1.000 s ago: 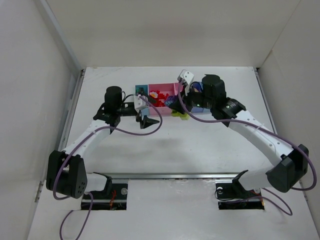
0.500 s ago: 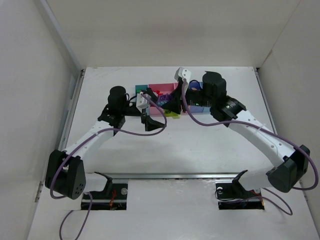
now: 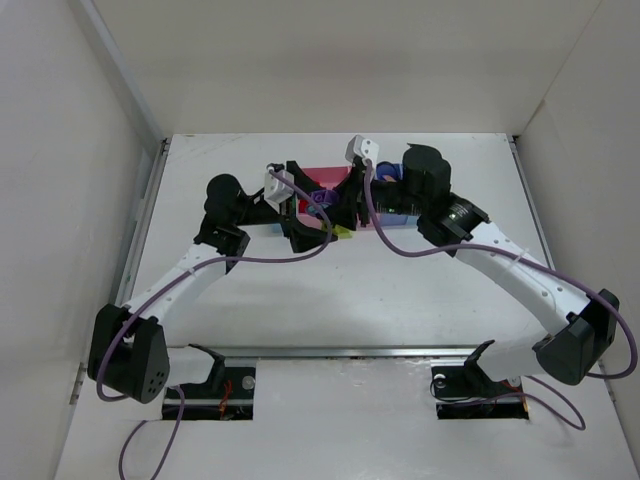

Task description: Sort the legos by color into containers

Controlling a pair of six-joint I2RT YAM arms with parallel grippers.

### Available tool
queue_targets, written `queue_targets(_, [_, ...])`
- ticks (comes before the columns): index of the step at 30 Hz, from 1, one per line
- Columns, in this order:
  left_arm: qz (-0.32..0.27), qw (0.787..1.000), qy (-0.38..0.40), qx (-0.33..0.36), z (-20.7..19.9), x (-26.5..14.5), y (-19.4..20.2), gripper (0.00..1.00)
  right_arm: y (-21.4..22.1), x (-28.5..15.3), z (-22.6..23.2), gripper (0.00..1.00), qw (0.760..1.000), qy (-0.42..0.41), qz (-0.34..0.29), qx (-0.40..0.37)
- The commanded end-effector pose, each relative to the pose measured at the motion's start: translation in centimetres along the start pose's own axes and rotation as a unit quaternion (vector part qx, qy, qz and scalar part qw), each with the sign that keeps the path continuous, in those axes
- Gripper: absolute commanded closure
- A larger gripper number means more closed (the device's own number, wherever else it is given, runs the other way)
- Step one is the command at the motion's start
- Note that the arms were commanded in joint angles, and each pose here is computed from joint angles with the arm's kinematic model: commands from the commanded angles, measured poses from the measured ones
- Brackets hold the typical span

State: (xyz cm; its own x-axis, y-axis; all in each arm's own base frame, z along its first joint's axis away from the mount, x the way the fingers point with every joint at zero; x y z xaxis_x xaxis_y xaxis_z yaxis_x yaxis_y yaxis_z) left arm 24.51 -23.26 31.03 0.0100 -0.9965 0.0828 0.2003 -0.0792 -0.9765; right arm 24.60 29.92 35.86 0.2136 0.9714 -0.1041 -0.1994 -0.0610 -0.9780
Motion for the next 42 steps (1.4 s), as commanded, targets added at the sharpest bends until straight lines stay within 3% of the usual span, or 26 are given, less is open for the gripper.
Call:
queue_targets(1, [-0.043,0.998,0.003,0.04,-0.8,0.1,-3.2,0.01,-2.0,0.1,1.1,1.0,0.999,-0.023,-0.037,-0.028])
queue_targets(7, [-0.041,0.998,0.021,0.046,-1.5,-0.1,-2.4,0.01,-2.0,0.2,1.4,1.0,0.999,-0.028,-0.036,-0.028])
queue_targets(11, [-0.038,0.998,0.03,0.042,-1.7,-0.1,-2.3,0.19,-2.3,0.2,1.5,1.0,0.998,-0.028,-0.039,-0.031])
queue_targets(15, [-0.032,0.998,0.035,0.036,-1.9,-0.2,-1.9,0.5,-2.7,0.1,1.6,1.0,0.998,-0.028,-0.043,-0.034])
queue_targets(16, [-0.03,0.998,0.035,0.032,-1.9,-0.2,-1.8,0.65,-2.7,0.1,1.6,1.0,0.998,-0.028,-0.043,-0.034])
queue_targets(20, [-0.026,0.999,0.023,0.026,-1.6,-0.2,-1.5,0.89,-3.1,0.1,1.6,1.0,0.998,-0.029,-0.047,-0.037])
queue_targets(21, [-0.023,0.999,0.014,0.028,-1.3,-0.2,-1.3,1.0,-3.3,0.1,1.6,1.0,0.998,-0.029,-0.05,-0.04])
queue_targets(33, [0.04,0.999,-0.019,-0.009,-1.2,-0.8,3.2,1.0,-7.2,-2.2,2.1,1.0,0.991,0.029,-0.109,-0.075])
queue_targets(42, [0.06,0.998,-0.035,-0.009,-0.9,-1.1,4.2,1.0,-8.3,-3.3,1.6,1.0,0.985,0.077,-0.129,-0.087])
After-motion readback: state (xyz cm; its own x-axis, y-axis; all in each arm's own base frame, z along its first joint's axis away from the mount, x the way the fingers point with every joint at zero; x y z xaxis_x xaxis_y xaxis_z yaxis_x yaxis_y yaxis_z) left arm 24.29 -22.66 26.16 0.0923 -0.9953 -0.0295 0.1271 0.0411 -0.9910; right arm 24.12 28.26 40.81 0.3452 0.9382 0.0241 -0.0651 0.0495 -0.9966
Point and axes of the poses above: each gripper's point midway between its finger pads, its own x axis out along the fingers, its own z axis along the line the jaws close on, y = z × x, the point moved 5 cm from there along -x, back along the fingers, and after that the axes turned 9 degrees about x, right-handed, at the moved point
